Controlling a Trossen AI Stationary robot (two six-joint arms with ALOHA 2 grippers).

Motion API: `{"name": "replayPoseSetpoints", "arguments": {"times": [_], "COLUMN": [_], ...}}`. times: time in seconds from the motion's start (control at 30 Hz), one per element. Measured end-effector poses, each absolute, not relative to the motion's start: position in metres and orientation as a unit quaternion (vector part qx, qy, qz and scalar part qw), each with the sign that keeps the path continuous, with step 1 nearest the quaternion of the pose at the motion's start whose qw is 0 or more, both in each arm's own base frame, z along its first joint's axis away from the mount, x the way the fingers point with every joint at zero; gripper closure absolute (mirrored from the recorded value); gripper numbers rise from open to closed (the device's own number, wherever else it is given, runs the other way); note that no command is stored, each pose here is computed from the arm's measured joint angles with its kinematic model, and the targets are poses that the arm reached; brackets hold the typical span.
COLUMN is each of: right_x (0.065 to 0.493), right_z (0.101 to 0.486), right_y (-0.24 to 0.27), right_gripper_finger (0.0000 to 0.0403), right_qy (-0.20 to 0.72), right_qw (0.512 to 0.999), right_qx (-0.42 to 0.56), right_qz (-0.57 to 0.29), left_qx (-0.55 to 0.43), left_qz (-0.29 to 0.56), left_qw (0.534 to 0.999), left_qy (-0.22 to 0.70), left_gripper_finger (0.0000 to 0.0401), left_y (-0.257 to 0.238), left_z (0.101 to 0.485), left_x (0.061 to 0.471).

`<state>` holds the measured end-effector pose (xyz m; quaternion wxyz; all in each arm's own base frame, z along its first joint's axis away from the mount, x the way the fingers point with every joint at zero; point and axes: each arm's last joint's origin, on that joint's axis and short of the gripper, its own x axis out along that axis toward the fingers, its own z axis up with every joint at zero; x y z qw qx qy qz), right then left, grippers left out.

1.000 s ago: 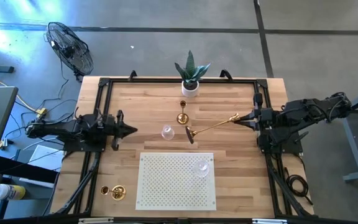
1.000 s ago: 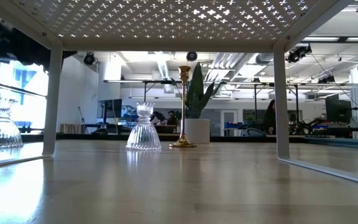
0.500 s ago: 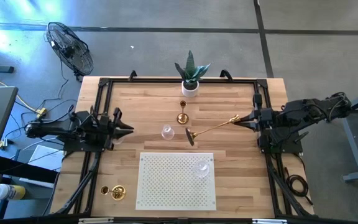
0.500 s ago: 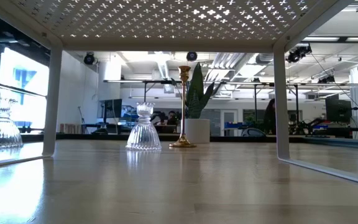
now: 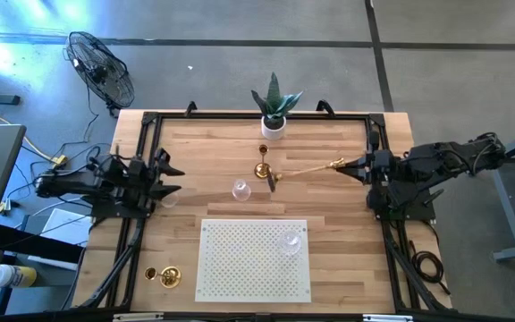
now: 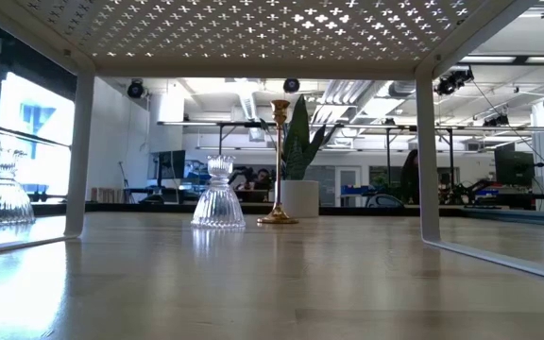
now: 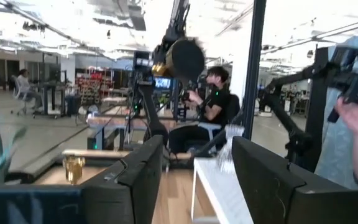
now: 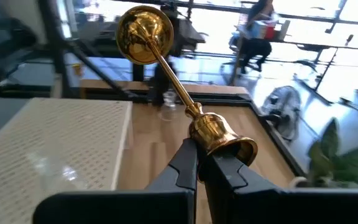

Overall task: Pick & Place candle stick holders
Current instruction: Put the bottom right gold candle holder on the shelf

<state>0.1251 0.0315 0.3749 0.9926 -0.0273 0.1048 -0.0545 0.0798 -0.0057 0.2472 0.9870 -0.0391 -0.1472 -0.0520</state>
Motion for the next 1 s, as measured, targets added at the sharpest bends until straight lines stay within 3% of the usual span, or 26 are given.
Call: {"name": "replayPoseSetpoints", "arguments": {"times": [0.27, 0.53, 0.77, 1.0], "right_x": [0.139, 0.153, 0.156, 0.156], "right_z": [0.371, 0.369, 0.368, 0.366], "right_y": [0.033, 0.039, 0.04, 0.04], "right_gripper_finger": [0.0402, 0.0402, 0.0402, 0.0402], "right_qy": [0.113, 0.113, 0.114, 0.121], "right_qw": [0.987, 0.988, 0.988, 0.987], "right_qx": [-0.012, 0.0, 0.004, 0.009], "right_qz": [-0.111, -0.105, -0.105, -0.106], "left_qx": [0.016, 0.099, 0.138, 0.178], "left_qz": [-0.045, 0.003, 0.041, 0.052], "left_qw": [0.992, 0.995, 0.979, 0.965], "left_qy": [-0.116, -0.015, 0.146, 0.183], "left_gripper_finger": [0.021, 0.021, 0.021, 0.021], "left_y": [-0.007, -0.008, -0.011, -0.028], "left_z": [0.304, 0.39, 0.466, 0.53], "left_x": [0.097, 0.166, 0.212, 0.243]}}
